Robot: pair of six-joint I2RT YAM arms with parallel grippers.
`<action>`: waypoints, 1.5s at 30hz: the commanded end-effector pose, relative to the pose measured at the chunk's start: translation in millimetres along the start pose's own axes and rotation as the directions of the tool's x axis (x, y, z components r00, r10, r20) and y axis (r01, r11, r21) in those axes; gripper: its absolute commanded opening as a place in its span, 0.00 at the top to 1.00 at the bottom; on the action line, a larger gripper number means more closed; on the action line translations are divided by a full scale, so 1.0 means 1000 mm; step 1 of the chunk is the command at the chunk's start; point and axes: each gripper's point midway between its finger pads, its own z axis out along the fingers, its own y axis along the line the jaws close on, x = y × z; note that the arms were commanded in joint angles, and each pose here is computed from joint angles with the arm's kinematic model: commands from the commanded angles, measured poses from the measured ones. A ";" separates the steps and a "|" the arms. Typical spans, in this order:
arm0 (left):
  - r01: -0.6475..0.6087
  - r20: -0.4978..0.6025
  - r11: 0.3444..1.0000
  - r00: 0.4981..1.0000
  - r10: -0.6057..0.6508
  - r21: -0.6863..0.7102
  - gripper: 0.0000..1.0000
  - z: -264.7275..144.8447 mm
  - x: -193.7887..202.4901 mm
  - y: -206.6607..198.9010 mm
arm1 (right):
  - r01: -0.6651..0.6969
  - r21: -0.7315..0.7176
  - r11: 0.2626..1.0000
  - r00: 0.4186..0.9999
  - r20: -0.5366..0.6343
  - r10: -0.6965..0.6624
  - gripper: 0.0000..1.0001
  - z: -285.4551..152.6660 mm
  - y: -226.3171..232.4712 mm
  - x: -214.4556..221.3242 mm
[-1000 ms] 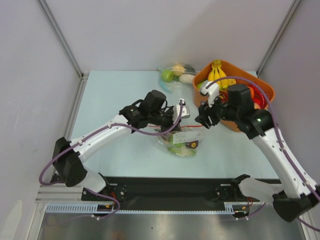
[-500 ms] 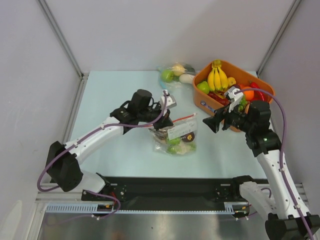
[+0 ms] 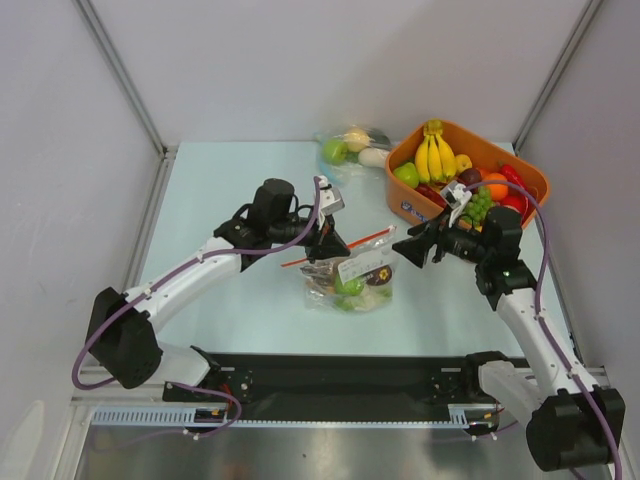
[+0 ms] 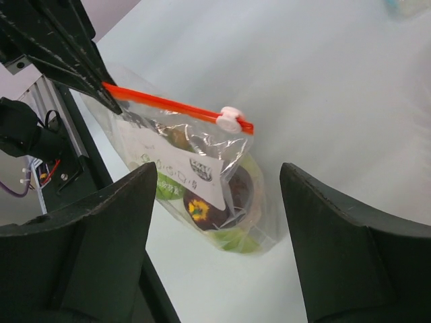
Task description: Open the zip-top bag and remove the fake food
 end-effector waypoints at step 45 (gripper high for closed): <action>-0.155 0.121 0.987 0.980 0.161 -0.050 0.32 0.031 -0.096 0.005 | 0.002 -0.236 0.972 0.999 -0.036 -0.011 1.00 0.028 0.022 0.022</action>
